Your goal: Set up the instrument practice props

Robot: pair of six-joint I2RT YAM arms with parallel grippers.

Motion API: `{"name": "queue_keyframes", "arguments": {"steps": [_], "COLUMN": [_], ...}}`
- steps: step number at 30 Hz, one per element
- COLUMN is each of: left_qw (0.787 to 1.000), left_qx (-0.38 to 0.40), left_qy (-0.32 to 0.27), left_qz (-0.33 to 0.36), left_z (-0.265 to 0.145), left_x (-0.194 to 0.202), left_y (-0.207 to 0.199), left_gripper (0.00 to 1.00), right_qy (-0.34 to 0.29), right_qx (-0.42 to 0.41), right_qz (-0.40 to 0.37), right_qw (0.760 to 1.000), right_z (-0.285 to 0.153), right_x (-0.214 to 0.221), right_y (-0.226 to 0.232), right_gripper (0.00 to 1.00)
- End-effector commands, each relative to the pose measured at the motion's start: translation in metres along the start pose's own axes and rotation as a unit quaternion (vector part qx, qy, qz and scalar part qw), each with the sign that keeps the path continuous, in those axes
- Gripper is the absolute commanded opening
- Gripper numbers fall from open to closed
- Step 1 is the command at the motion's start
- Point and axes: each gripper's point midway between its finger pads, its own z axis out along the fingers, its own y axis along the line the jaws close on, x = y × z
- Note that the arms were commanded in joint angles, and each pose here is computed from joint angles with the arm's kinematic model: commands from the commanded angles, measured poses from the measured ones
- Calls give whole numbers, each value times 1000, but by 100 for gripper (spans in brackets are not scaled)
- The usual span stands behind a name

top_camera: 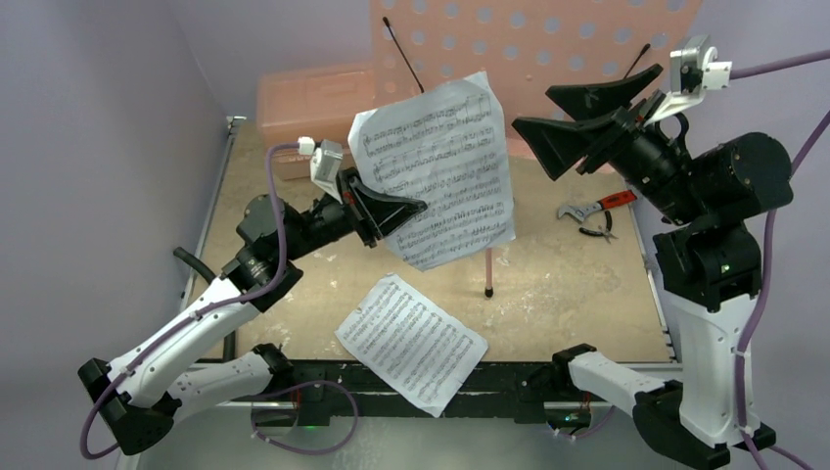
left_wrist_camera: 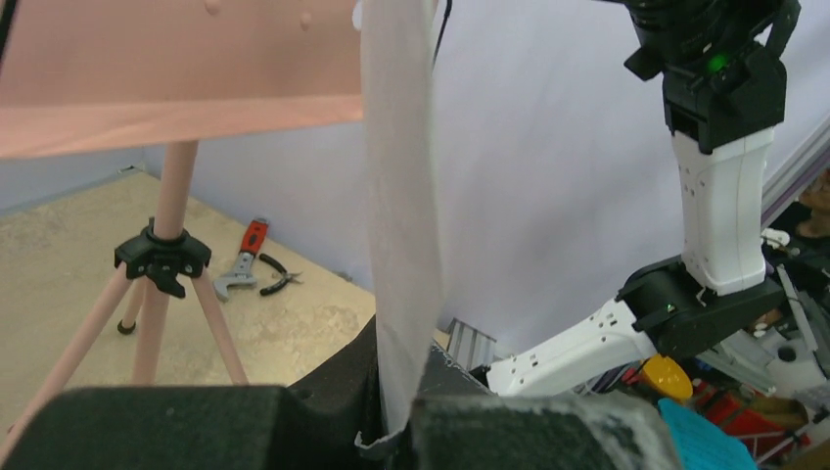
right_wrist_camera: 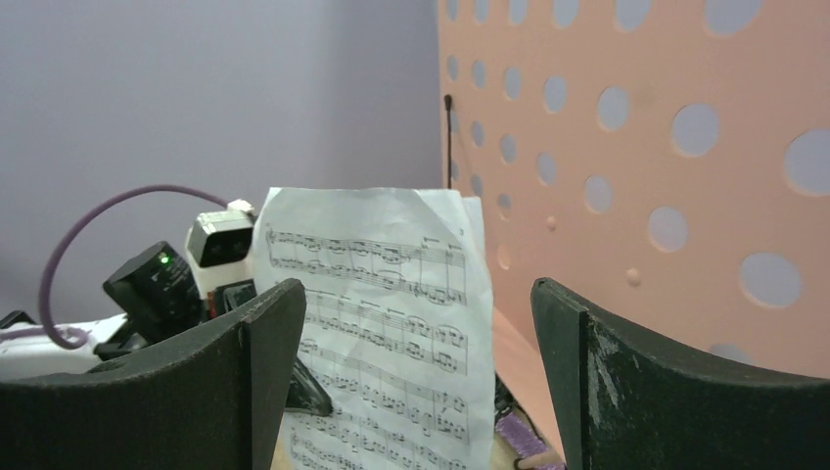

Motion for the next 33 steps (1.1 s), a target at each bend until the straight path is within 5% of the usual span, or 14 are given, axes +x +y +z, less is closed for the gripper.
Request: {"name": "queue_keyframes", "arguments": {"steps": [1, 10, 18, 27, 33], "left_qw": [999, 994, 991, 988, 989], "left_qx": [-9, -36, -61, -71, -61], "left_qy": [-47, -104, -117, -133, -131], "left_qz": [-21, -19, -21, -13, -7], "left_z": [8, 4, -7, -9, 1], "left_x": [-41, -80, -85, -94, -101], "left_y": [-11, -15, -12, -11, -13], "left_gripper": [0, 0, 0, 0, 0], "right_qy": [2, 15, 16, -16, -23], "right_qx": [46, -55, -48, 164, 278], "right_qz": [-17, -43, -18, 24, 26], "right_qw": [999, 997, 999, 986, 960], "right_z": [-1, 2, -4, -36, -67], "right_x": [-14, -13, -1, -20, -23], "right_y": [-11, 21, 19, -31, -58], "right_gripper": [87, 88, 89, 92, 83]}}
